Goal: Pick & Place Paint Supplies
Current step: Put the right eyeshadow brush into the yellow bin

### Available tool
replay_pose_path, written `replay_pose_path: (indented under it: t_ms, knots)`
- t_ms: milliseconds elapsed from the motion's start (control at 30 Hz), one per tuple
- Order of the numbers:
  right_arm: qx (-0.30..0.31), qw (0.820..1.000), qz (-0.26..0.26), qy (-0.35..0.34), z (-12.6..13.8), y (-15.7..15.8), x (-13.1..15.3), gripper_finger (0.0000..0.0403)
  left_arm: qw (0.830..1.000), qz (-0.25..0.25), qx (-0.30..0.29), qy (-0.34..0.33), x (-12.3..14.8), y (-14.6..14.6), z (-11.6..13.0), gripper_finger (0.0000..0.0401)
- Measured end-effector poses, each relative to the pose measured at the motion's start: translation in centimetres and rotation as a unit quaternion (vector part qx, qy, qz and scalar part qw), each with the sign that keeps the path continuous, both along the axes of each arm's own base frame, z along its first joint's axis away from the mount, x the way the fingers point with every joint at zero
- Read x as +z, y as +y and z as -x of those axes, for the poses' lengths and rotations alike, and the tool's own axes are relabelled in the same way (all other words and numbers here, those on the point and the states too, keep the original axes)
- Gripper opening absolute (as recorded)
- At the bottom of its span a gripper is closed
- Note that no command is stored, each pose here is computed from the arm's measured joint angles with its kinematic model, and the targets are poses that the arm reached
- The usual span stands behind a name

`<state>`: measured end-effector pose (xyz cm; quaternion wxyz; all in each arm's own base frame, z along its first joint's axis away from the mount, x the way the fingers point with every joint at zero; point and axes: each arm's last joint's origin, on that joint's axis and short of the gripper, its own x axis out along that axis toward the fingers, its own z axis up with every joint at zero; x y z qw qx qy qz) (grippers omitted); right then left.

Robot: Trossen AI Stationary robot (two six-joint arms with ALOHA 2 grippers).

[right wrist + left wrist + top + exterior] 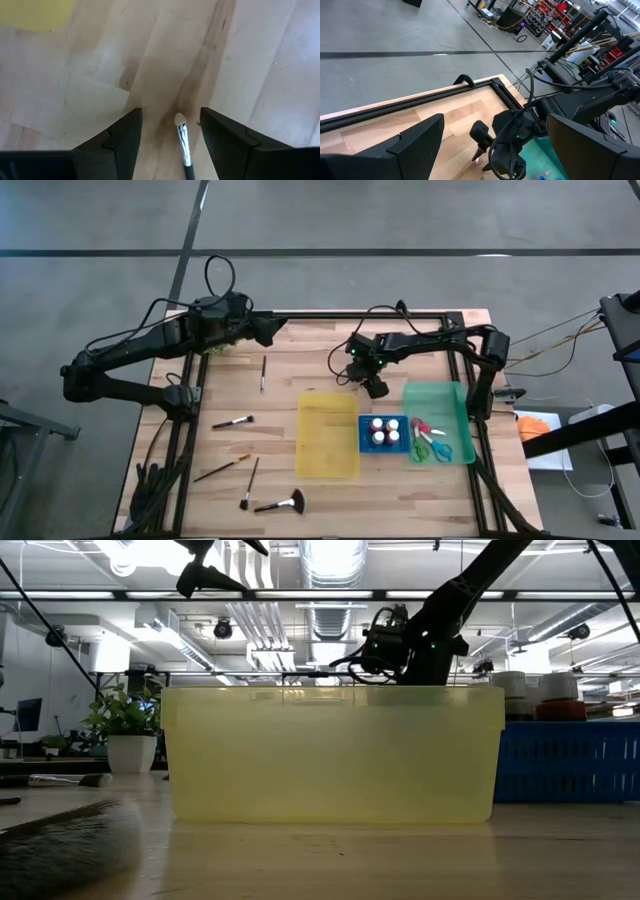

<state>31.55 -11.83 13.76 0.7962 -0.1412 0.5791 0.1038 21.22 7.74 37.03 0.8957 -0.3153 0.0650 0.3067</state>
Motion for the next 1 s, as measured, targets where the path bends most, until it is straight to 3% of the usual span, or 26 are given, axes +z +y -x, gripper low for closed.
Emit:
replay_pose_path:
  t_ms: [167, 400, 700, 867, 1000]
  knots:
    - [0.002, 1.000, -0.019, 0.003, 0.0, -0.3, -0.5, 0.0150, 1.000, 0.001, 0.000, 0.000, 0.0, 0.0, 0.0, 0.0361]
    - [-0.001, 1.000, -0.030, -0.003, 0.4, -1.1, -0.6, 0.0022, 1.000, 0.007, 0.002, -0.003, 0.0, 0.0, 0.0, 0.0361]
    - [-0.042, 0.999, -0.019, -0.010, 0.6, -1.5, 1.0, 0.0008, 1.000, 0.009, 0.003, -0.005, 0.0, 0.0, 0.0, 0.0362]
    - [-0.081, 0.992, -0.013, -0.093, 0.5, -1.4, 6.3, 0.0007, 1.000, 0.009, 0.002, -0.001, -0.1, 0.0, 0.0, 0.0362]
    - [-0.117, 0.974, -0.076, -0.181, 0.9, -0.9, 10.7, 0.0007, 1.000, 0.010, 0.002, 0.003, -0.1, -0.1, 0.0, 0.0362]
